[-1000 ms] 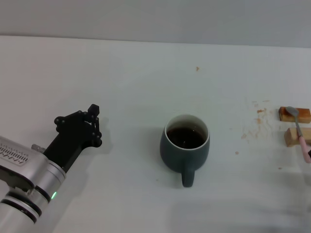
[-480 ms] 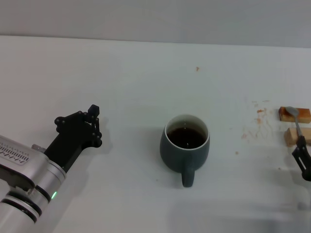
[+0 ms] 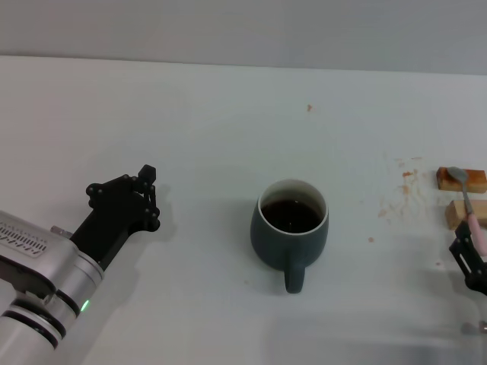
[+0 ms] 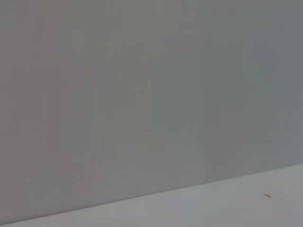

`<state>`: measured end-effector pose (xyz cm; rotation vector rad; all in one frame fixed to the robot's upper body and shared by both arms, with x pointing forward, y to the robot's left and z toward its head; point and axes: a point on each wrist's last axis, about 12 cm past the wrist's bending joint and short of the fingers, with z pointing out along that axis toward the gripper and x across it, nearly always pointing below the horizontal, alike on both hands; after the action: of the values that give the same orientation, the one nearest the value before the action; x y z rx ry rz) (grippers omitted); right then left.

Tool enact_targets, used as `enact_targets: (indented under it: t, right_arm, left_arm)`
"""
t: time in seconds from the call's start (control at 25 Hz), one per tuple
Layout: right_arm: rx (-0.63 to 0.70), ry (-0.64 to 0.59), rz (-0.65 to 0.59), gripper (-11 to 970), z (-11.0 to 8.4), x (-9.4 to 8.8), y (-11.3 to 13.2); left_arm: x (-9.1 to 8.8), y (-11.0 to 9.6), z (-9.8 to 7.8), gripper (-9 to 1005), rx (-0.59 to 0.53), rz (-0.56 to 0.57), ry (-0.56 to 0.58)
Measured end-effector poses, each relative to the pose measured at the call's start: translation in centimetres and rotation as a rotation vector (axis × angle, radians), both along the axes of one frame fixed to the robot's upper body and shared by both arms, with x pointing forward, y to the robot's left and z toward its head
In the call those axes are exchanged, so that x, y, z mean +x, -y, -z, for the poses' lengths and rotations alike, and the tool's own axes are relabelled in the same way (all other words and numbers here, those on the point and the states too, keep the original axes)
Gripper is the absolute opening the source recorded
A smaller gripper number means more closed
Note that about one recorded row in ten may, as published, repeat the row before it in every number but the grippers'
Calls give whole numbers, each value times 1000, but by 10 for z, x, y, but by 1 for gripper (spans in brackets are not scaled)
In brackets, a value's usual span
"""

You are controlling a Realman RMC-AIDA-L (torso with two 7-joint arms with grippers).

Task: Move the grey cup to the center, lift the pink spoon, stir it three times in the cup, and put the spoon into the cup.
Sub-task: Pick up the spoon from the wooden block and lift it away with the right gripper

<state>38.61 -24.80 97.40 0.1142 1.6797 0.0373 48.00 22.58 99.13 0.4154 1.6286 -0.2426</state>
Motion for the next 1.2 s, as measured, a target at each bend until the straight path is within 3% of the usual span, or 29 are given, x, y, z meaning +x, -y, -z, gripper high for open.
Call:
enact_targets:
  t: [1.2]
  right_arm:
    - [11, -23, 8, 827, 2, 6, 2]
  left_arm:
    - [-1, -2, 2, -2, 7, -2, -10]
